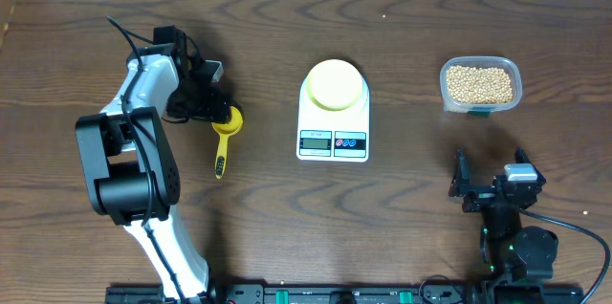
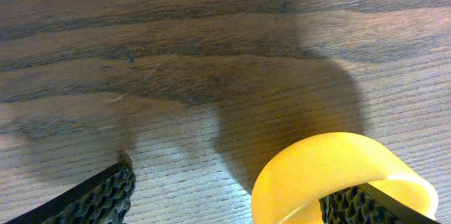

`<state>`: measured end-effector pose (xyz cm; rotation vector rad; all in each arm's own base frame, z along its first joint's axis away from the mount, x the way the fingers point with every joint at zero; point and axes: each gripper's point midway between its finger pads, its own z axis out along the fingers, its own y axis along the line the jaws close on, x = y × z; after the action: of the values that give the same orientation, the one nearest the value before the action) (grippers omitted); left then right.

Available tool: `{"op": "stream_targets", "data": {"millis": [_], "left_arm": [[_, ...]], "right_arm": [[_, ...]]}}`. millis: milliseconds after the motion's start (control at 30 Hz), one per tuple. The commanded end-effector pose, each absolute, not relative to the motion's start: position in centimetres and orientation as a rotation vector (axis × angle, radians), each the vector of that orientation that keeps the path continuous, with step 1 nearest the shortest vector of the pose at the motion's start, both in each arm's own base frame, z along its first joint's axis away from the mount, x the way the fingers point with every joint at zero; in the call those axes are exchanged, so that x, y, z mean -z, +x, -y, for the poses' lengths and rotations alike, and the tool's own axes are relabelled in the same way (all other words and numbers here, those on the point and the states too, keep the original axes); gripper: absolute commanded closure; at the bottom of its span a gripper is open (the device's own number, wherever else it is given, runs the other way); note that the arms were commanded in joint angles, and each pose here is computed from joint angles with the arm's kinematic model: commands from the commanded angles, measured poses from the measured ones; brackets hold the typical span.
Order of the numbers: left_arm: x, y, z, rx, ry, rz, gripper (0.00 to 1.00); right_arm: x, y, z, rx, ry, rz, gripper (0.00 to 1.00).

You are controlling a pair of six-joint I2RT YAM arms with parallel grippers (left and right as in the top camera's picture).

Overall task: Scoop item into bowl and weigh 50g on scale
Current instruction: 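Lower the left gripper onto the yellow scoop's cup rim and close, then lift the yellow scoop with the left gripper and move it forward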

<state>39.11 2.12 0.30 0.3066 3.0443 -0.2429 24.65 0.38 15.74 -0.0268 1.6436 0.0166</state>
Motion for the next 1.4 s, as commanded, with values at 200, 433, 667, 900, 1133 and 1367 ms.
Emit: {"op": "stream_targets", "data": {"millis": [200, 433, 667, 900, 1133, 1367], "left_arm": [[1.1, 37.5, -2.0, 0.26, 0.314, -3.101, 0.14], [1.1, 37.6, -2.0, 0.259, 0.314, -3.099, 0.14], [1.1, 37.6, -2.0, 0.258, 0.315, -3.096, 0.14], [1.1, 37.5, -2.3, 0.226, 0.315, -3.11, 0.14], [1.3, 37.3, -3.3, 0.095, 0.306, -3.137, 0.14], [1.3, 37.4, -3.3, 0.093, 0.306, -3.134, 0.15]], "right_arm": [[-15.7, 24.6, -0.3, -0.015, -0.025, -1.643, 0.01], [-15.7, 24.6, -0.3, -0.015, -0.025, -1.643, 0.01], [-15.7, 24.6, -0.3, -0.015, -0.025, -1.643, 0.01], [-15.7, 24.6, -0.3, -0.015, -0.025, -1.643, 0.01], [-15.7, 24.6, -0.3, -0.015, -0.025, -1.643, 0.01], [-15.7, 24.6, -0.3, -0.015, -0.025, -1.643, 0.01]]}}
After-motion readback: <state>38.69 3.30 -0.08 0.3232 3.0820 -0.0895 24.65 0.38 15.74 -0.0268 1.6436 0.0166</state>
